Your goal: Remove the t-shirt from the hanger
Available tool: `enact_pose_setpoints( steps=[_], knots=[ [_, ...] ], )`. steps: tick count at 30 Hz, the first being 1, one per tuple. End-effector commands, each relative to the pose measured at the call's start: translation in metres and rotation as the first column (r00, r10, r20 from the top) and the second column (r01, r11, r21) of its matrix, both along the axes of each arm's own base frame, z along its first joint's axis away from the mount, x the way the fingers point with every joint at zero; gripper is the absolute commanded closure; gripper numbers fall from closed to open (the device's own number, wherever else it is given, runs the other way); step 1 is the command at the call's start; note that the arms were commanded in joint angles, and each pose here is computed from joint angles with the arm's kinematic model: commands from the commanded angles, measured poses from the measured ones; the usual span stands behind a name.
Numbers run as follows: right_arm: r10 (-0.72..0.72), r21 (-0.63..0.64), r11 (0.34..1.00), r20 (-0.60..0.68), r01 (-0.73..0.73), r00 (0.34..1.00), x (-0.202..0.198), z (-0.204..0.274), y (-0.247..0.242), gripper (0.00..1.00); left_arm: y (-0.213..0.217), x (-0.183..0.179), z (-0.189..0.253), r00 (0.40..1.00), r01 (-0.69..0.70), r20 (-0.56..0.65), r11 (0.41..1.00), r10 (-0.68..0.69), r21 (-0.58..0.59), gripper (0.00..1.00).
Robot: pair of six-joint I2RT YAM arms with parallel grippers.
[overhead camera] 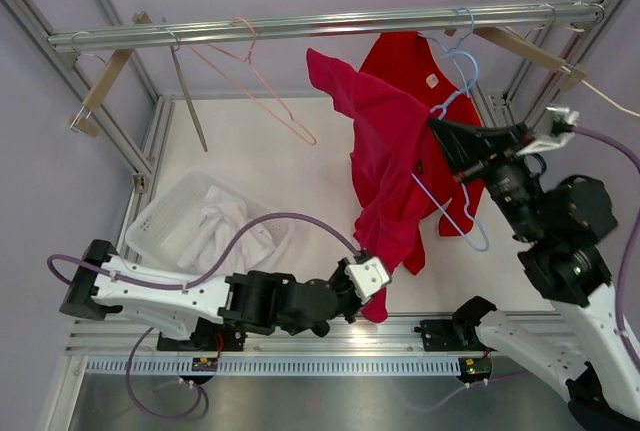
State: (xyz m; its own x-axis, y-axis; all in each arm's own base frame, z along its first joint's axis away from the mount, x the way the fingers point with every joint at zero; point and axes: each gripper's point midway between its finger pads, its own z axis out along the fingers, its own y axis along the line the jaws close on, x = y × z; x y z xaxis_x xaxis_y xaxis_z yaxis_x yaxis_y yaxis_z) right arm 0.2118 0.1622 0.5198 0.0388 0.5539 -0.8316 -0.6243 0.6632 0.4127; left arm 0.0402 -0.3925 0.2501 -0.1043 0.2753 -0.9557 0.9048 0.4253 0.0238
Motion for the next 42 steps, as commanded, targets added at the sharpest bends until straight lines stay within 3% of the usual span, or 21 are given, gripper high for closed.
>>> enact_pose_setpoints(
  steps=[1,3,9,16,17,20,22,23,24,25,27,30,31,34,42],
  knots=[
    [0.151,0.003,0.988,0.036,-0.152,0.988,-0.039,0.003,0.005,1.0,0.022,0.037,0.066,0.977,-0.167,0.114,0.98,0.179,-0.107,1.0],
    [0.182,0.007,0.983,0.049,-0.182,0.982,-0.06,0.002,-0.002,1.0,0.033,0.052,0.094,0.953,-0.22,0.181,0.967,0.242,-0.132,1.0],
    [0.21,0.045,0.975,0.119,-0.217,0.97,-0.113,0.012,-0.032,1.0,0.067,0.1,0.188,0.887,-0.341,0.203,0.886,0.414,-0.315,1.0],
    [0.235,0.044,0.969,0.127,-0.242,0.964,-0.138,0.013,-0.044,1.0,0.103,0.138,0.206,0.805,-0.462,0.156,0.77,0.572,-0.441,1.0],
    [0.247,0.045,0.966,0.137,-0.255,0.959,-0.143,0.015,-0.045,1.0,0.106,0.143,0.2,0.802,-0.462,0.156,0.765,0.576,-0.449,0.91],
    [0.293,0.041,0.952,0.15,-0.302,0.944,-0.154,0.019,-0.042,1.0,0.12,0.156,0.202,0.768,-0.499,0.145,0.724,0.624,-0.476,0.91],
    [0.306,0.04,0.948,0.16,-0.316,0.938,-0.159,0.022,-0.043,1.0,0.121,0.16,0.202,0.766,-0.485,0.156,0.72,0.623,-0.496,0.8],
    [0.325,0.038,0.941,0.163,-0.335,0.932,-0.163,0.023,-0.041,1.0,0.124,0.162,0.206,0.768,-0.472,0.163,0.719,0.62,-0.509,0.67],
    [0.342,0.038,0.935,0.169,-0.353,0.924,-0.166,0.024,-0.04,1.0,0.123,0.163,0.21,0.77,-0.461,0.166,0.717,0.616,-0.523,0.41],
    [0.379,0.036,0.92,0.167,-0.39,0.91,-0.171,0.024,-0.036,1.0,0.119,0.163,0.213,0.778,-0.441,0.179,0.727,0.602,-0.527,0.31],
    [0.411,0.038,0.905,0.177,-0.423,0.894,-0.174,0.026,-0.032,1.0,0.107,0.166,0.215,0.79,-0.402,0.221,0.756,0.572,-0.517,0.25],
    [0.432,0.036,0.896,0.168,-0.443,0.886,-0.174,0.025,-0.027,1.0,0.098,0.175,0.223,0.764,-0.409,0.27,0.763,0.587,-0.5,0.44],
    [0.433,0.034,0.895,0.162,-0.444,0.887,-0.172,0.024,-0.026,1.0,0.099,0.176,0.23,0.756,-0.409,0.275,0.757,0.594,-0.509,0.62],
    [0.413,0.036,0.906,0.152,-0.423,0.898,-0.169,0.022,-0.028,1.0,0.097,0.174,0.237,0.76,-0.385,0.295,0.767,0.579,-0.514,1.0],
    [0.313,0.016,0.949,0.08,-0.316,0.946,-0.153,-0.002,-0.038,1.0,0.119,0.169,0.241,0.764,-0.407,0.269,0.762,0.586,-0.504,1.0]
  ],
)
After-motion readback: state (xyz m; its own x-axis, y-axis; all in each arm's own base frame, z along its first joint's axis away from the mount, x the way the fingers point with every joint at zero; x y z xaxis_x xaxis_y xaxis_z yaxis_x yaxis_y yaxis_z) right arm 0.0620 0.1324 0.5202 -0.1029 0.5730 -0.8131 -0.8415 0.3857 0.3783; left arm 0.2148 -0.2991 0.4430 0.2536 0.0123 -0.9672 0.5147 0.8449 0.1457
